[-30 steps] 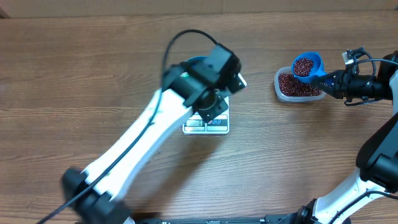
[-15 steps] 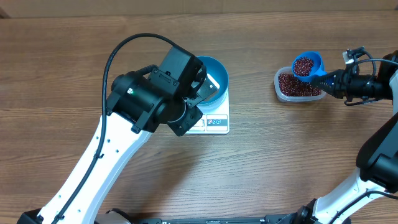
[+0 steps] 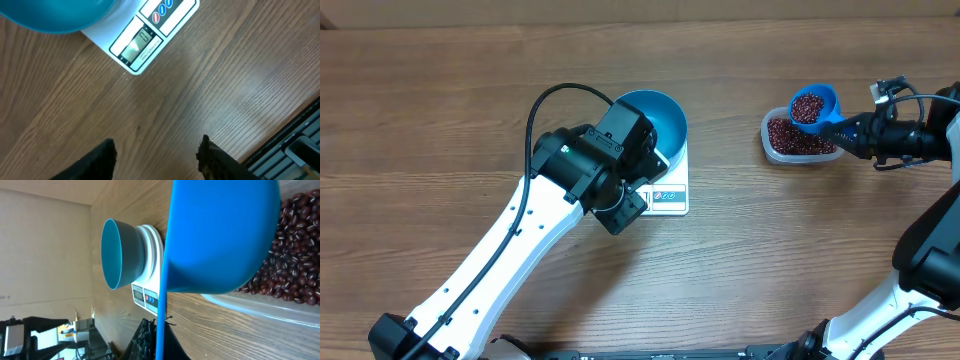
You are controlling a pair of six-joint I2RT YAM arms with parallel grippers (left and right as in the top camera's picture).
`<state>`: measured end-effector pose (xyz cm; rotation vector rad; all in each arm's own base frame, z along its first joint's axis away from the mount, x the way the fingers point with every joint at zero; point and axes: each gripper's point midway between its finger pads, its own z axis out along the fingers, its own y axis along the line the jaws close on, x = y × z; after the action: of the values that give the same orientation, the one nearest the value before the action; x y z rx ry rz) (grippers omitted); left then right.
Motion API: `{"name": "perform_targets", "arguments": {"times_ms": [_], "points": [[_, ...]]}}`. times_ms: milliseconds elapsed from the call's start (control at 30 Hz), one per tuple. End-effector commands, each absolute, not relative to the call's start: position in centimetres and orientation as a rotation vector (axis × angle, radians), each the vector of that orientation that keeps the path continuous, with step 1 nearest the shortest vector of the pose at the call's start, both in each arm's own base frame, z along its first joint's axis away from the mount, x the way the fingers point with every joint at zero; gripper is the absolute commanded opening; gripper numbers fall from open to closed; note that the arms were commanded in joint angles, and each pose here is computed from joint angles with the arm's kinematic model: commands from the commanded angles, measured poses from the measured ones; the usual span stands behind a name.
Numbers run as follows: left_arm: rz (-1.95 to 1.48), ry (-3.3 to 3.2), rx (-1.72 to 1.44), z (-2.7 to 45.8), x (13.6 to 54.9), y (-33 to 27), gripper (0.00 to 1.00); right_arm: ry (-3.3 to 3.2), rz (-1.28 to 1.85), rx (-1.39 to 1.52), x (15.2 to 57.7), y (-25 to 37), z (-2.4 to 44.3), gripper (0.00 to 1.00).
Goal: Scoop item into bowl and weigh 150g on scale
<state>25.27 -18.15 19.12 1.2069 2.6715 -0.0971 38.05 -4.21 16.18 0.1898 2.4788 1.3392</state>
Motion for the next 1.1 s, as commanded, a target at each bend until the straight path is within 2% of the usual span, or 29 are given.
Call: {"name": "perform_targets", "arguments": {"times_ms": [0, 33, 67, 333, 567, 833, 1067], "points": [[-0.079, 2.664, 1.189, 19.1, 25.6, -18.0, 0.94, 2.465, 1.360, 0.192, 38.0, -4.1, 16.2, 0.04], [-0.080, 2.656, 1.185, 19.2, 25.8, -18.1, 0.99, 2.465, 1.360, 0.192, 38.0, -4.1, 16.2, 0.04], [-0.076, 2.650, 1.181, 19.2, 26.0, -18.1, 1.00, 2.465, 1.360, 0.192, 38.0, -4.1, 16.2, 0.04], [-0.100, 2.621, 1.173, 19.2, 26.5, -18.7, 1.00, 2.463, 1.357, 0.189, 38.1, -4.1, 16.2, 0.04], [-0.052, 2.634, 1.202, 16.4, 26.3, -18.0, 1.00, 2.461, 1.351, 0.185, 38.2, -4.2, 16.2, 0.04], [-0.079, 2.523, 1.074, 19.9, 25.5, -15.8, 1.00, 2.460, 1.350, 0.184, 38.2, -4.2, 16.2, 0.04], [-0.107, 2.493, 1.084, 17.2, 25.6, -16.3, 1.00, 2.462, 1.355, 0.191, 38.2, -4.2, 16.2, 0.04]]}}
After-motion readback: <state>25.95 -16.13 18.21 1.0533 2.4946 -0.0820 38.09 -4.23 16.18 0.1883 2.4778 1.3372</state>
